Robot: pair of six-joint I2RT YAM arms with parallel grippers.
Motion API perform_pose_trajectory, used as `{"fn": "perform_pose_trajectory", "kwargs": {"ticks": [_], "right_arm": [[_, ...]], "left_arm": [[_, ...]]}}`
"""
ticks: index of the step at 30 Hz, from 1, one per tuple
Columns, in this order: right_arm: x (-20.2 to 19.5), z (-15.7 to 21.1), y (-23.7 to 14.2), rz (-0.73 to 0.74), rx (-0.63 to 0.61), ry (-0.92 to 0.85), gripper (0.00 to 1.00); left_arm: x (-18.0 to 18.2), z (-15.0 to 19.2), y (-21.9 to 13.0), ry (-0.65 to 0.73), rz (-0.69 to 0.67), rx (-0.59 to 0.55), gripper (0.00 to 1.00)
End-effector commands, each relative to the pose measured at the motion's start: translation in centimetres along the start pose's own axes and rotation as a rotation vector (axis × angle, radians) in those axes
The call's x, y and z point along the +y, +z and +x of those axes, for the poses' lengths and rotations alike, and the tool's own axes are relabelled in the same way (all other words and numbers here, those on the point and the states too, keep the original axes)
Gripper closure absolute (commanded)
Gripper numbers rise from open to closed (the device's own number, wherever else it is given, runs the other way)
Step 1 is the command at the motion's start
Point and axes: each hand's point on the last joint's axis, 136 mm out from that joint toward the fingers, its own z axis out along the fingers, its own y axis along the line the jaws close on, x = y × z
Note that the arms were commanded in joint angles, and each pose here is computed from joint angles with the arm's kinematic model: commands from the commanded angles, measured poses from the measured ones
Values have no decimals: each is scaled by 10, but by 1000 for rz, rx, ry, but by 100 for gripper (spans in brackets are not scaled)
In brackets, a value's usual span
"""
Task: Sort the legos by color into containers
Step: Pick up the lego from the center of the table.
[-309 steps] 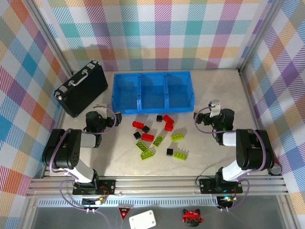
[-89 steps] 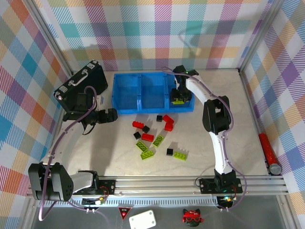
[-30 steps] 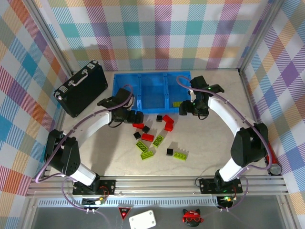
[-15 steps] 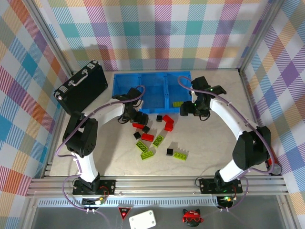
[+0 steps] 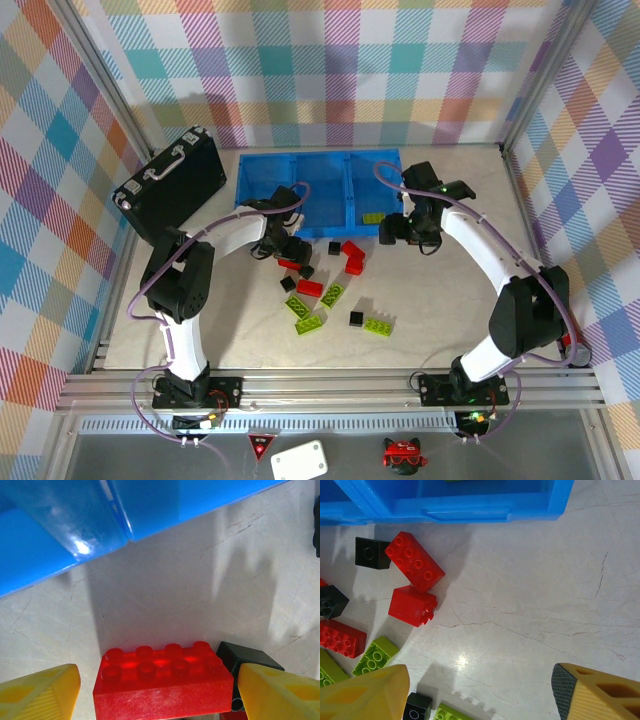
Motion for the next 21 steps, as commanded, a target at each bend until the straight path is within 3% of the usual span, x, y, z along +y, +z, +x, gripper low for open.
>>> {"fn": "perform_pose_trajectory", "kwargs": {"ticks": [1, 21], "right_arm": [[1, 6, -8, 0, -6, -7, 24], [0, 11, -13, -4, -12, 0, 24]], "left_arm": [[-3, 3, 0, 30, -7, 25, 18], [0, 4, 3, 37, -36, 38, 25]]}}
